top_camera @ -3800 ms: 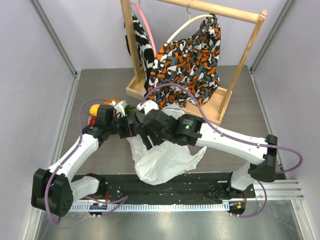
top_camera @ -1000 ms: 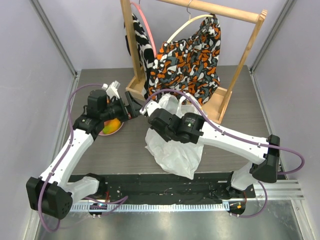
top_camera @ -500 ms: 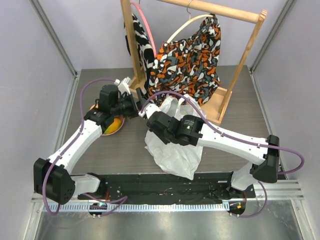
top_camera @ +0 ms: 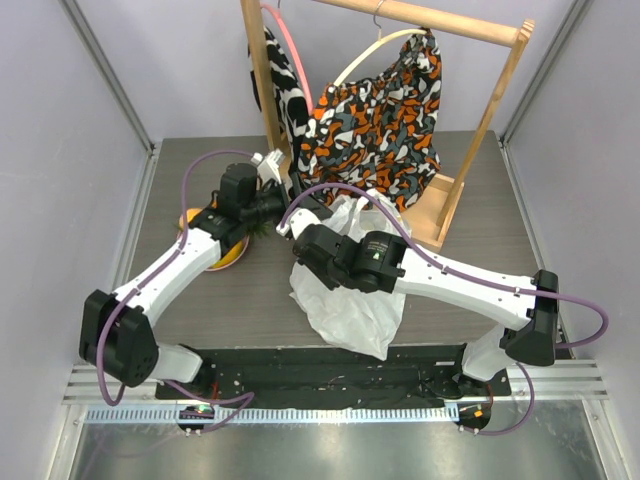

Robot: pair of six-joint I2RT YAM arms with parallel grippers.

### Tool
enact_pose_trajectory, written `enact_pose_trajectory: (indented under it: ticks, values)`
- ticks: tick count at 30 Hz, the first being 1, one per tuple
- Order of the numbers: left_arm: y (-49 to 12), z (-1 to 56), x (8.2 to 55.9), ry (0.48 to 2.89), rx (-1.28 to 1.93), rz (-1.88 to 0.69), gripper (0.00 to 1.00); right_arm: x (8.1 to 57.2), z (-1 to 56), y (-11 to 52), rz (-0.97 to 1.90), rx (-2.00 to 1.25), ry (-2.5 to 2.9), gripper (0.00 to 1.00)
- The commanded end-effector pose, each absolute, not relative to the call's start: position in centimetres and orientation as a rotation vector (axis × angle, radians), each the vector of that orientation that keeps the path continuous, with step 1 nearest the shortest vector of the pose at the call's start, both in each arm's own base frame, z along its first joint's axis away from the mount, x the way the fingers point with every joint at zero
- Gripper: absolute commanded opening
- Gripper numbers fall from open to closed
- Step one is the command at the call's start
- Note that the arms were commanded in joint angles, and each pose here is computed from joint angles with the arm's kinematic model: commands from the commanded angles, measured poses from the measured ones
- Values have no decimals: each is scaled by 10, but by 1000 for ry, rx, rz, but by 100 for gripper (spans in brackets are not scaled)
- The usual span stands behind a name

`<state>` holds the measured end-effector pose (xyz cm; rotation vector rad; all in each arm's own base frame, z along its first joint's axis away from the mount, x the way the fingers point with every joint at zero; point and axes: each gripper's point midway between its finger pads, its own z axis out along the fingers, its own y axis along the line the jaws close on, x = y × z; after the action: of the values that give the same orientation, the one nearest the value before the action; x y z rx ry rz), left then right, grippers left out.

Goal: Place the fruits into the plastic bag

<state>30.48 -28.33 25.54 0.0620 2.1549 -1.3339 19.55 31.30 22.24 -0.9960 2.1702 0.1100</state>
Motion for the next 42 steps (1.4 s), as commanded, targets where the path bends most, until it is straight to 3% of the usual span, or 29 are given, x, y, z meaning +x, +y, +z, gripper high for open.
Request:
enact_pose_trajectory:
  ticks: [1, 6, 7, 9, 10, 11, 15, 20, 21, 25, 29, 32, 35, 37, 38, 40, 42]
  values:
    - [-298, 273, 310, 2094, 133, -1376, 66, 196, 235, 318, 150, -943, 2138, 1]
    - [-307, 274, 309, 2106, 167, -1414, 31, 193, 233, 316, 151, -930, 2144, 1]
    - [-307, 273, 309, 2106, 171, -1414, 15, 193, 235, 315, 153, -918, 2143, 3]
    - [-301, 273, 309, 2110, 155, -1359, 1, 195, 238, 313, 155, -867, 2147, 13]
    - [-295, 272, 311, 2101, 192, -1289, 0, 199, 242, 309, 132, -828, 2137, 17]
    - [-284, 273, 304, 2119, 188, -1223, 0, 201, 247, 304, 130, -799, 2131, 30]
    - [-242, 274, 297, 2082, 219, -939, 0, 213, 271, 292, 176, -662, 2122, 67]
    - [-229, 263, 276, 2048, 168, -956, 0, 227, 321, 285, 324, -446, 2073, 78]
    - [-225, 264, 272, 2038, 154, -957, 0, 229, 333, 281, 352, -405, 2052, 84]
    - [-219, 254, 267, 2042, 123, -943, 0, 245, 367, 275, 478, -264, 1985, 86]
    - [-226, 269, 272, 2009, 113, -984, 0, 250, 347, 278, 494, -281, 2016, 85]
    - [-237, 284, 279, 1980, 116, -1047, 8, 256, 311, 277, 452, -318, 2065, 85]
    - [-243, 296, 286, 1967, 129, -1061, 40, 264, 274, 276, 432, -362, 2117, 85]
    - [-245, 301, 290, 1955, 134, -1056, 52, 270, 264, 277, 438, -387, 2119, 85]
    - [-245, 300, 292, 1957, 135, -1055, 62, 271, 256, 278, 442, -407, 2135, 84]
    - [-246, 301, 295, 1955, 126, -1051, 70, 269, 252, 284, 479, -458, 2149, 82]
    - [-246, 298, 299, 1966, 116, -1043, 77, 263, 256, 288, 525, -477, 2147, 70]
